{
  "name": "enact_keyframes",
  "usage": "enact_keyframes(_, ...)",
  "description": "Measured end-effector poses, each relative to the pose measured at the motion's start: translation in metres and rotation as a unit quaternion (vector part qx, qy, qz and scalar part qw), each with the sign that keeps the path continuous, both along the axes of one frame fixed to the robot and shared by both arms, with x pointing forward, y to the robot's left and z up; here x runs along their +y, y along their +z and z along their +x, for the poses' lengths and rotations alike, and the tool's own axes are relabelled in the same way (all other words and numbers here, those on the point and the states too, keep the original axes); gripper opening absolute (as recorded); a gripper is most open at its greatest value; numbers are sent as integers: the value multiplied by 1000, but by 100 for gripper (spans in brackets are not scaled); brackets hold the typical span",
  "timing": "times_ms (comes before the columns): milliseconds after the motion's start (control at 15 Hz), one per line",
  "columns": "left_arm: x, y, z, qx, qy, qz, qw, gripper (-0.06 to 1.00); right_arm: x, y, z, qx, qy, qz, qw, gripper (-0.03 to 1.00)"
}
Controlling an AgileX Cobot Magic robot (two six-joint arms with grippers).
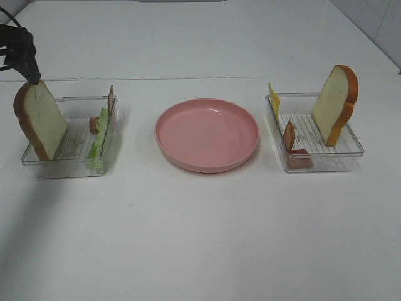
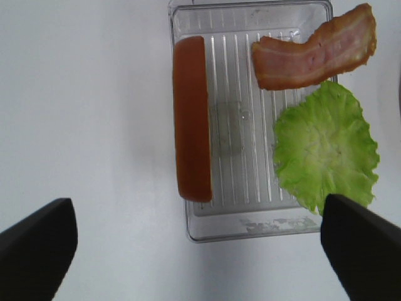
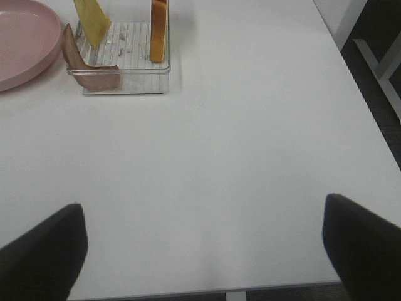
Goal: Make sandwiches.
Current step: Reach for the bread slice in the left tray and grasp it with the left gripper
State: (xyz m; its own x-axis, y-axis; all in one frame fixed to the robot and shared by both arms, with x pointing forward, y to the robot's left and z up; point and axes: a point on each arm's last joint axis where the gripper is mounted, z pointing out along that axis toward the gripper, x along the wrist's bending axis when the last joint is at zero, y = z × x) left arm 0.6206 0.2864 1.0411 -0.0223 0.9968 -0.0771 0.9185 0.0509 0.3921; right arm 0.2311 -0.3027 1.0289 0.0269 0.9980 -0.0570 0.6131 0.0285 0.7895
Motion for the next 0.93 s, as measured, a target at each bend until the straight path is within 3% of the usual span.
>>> enact_keyframes(467,-1,-47,35,33,3,2,999,98,0,0,0,0,0,0,1000,98)
enact_keyframes(933,-1,-81,49,35,1,3,999,98,0,0,0,0,0,0,1000,98)
